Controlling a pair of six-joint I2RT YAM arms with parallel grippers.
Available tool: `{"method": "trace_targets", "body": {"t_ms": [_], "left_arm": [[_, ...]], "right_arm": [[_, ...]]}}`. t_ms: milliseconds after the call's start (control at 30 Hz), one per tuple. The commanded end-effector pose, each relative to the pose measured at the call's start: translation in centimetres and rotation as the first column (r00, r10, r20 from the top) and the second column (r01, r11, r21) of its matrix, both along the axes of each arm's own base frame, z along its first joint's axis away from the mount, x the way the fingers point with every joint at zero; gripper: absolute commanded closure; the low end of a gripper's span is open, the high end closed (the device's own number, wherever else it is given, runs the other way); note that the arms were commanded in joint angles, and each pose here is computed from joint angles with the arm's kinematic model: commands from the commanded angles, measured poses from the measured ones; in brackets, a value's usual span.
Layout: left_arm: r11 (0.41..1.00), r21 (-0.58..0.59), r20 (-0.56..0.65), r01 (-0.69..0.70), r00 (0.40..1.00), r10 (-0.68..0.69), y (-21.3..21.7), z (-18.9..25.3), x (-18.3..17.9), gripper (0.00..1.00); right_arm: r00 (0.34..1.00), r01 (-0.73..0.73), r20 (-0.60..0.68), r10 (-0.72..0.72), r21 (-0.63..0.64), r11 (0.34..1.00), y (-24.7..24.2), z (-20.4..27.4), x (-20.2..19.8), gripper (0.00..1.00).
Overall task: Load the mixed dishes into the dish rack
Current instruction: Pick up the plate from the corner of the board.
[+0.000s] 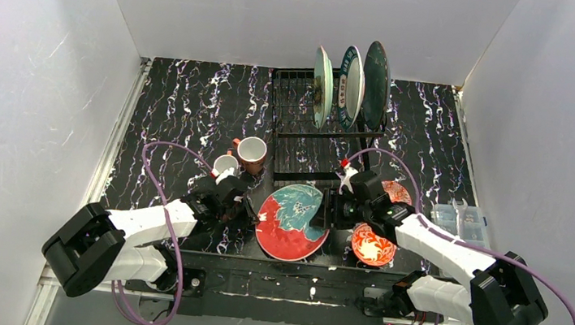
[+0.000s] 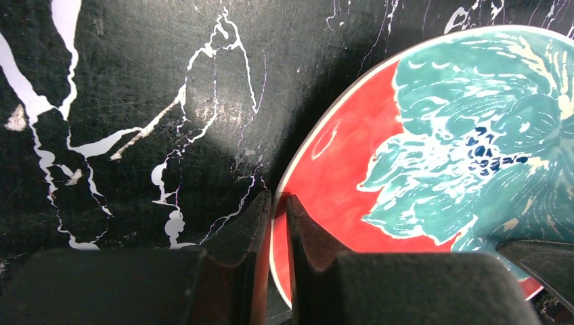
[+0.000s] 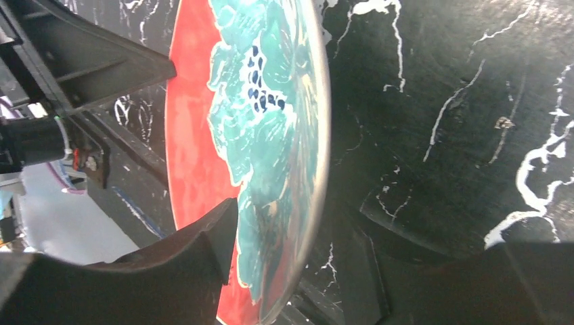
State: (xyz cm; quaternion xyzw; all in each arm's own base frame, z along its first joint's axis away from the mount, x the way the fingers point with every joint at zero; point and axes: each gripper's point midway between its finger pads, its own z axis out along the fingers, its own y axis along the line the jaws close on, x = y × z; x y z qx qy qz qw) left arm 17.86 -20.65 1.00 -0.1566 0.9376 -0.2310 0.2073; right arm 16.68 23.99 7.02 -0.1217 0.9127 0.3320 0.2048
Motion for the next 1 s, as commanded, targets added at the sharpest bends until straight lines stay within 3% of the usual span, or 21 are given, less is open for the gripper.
{"method": "trace_targets", "body": {"t_ms": [0,133,367,567,867,967], "left_arm": [[0.955,0.293,-0.219,0.056,0.976,0.01,7.0,-6.1,-5.9,1.0],[0.956,0.289,-0.219,0.057,0.976,0.008,6.9,-6.1,-6.0,1.0],[0.957,0.284,-0.221,0.06,0.975,0.005,6.9,-6.2,-6.0,1.0],[0.958,0.279,-0.222,0.063,0.975,0.0,6.7,-6.2,-6.0,1.0],[0.96,0.269,-0.218,0.072,0.976,-0.013,6.5,-6.1,-5.9,1.0],[0.961,0.265,-0.209,0.075,0.978,-0.019,6.3,-5.7,-5.7,0.89]], "right_arm": [[1.0,0.0,0.012,-0.002,0.118,0.993,1.7,1.5,0.4,0.41],[1.0,0.01,0.003,-0.01,0.163,0.987,2.3,1.7,0.5,0.47],[1.0,0.026,-0.009,-0.025,0.211,0.977,2.9,2.0,0.6,0.67],[0.999,0.03,-0.032,-0.023,0.219,0.975,3.1,1.8,0.5,0.99],[0.999,0.045,0.003,-0.047,0.24,0.97,3.1,3.3,1.0,0.99],[0.998,0.051,0.017,-0.056,0.242,0.969,3.1,4.0,1.3,0.99]]}}
